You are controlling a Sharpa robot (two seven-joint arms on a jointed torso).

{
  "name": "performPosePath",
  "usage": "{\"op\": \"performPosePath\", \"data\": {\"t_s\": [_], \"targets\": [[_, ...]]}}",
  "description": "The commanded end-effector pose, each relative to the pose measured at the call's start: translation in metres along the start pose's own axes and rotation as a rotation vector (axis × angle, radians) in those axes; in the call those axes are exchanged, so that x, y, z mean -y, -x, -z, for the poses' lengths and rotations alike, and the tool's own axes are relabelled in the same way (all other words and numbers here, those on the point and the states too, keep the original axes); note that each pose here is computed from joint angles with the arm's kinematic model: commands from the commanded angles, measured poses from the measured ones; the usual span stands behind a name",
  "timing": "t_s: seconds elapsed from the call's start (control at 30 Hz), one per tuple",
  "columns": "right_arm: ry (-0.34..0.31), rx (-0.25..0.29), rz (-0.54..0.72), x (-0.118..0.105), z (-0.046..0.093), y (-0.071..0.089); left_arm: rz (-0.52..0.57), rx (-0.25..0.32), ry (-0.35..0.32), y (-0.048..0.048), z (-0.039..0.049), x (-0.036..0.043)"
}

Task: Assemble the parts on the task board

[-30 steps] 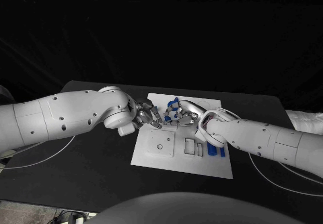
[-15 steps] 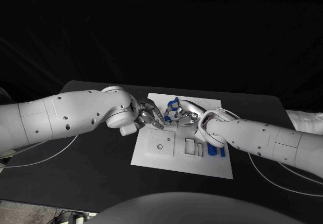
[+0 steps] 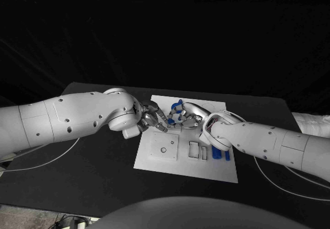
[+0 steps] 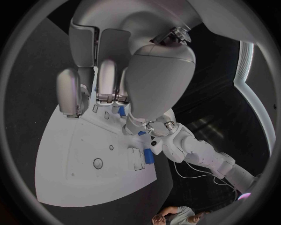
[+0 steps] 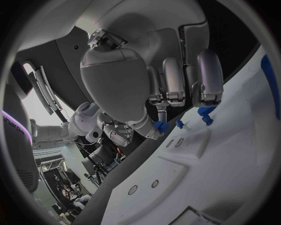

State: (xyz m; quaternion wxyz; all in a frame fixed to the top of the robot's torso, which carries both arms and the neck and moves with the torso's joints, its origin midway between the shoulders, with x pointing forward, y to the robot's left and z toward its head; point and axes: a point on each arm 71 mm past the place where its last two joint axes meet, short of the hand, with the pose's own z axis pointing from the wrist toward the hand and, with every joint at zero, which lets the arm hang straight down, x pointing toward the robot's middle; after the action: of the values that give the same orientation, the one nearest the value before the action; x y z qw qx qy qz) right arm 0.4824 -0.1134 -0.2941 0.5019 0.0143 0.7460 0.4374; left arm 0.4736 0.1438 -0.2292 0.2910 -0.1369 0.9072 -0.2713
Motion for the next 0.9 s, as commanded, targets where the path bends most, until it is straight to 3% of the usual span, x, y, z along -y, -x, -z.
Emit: {"op": "performPosePath", "data": {"t_s": [0.03,0.37,0.9], "targets": [[-0.003,-0.020,0.001,0.0001,0.0000,-0.0018,-0.002,-0.016,-0.022,-0.0020,-0.0001,0.0031],[-0.015,-0.033,0.006,0.0010,-0.0002,-0.0027,0.016,-0.003,-0.058,-0.0012,-0.0003,0.0065],[-0.023,-0.041,0.011,0.0016,-0.0002,-0.0033,0.019,-0.011,-0.062,-0.0017,-0.0005,0.0071]]}}
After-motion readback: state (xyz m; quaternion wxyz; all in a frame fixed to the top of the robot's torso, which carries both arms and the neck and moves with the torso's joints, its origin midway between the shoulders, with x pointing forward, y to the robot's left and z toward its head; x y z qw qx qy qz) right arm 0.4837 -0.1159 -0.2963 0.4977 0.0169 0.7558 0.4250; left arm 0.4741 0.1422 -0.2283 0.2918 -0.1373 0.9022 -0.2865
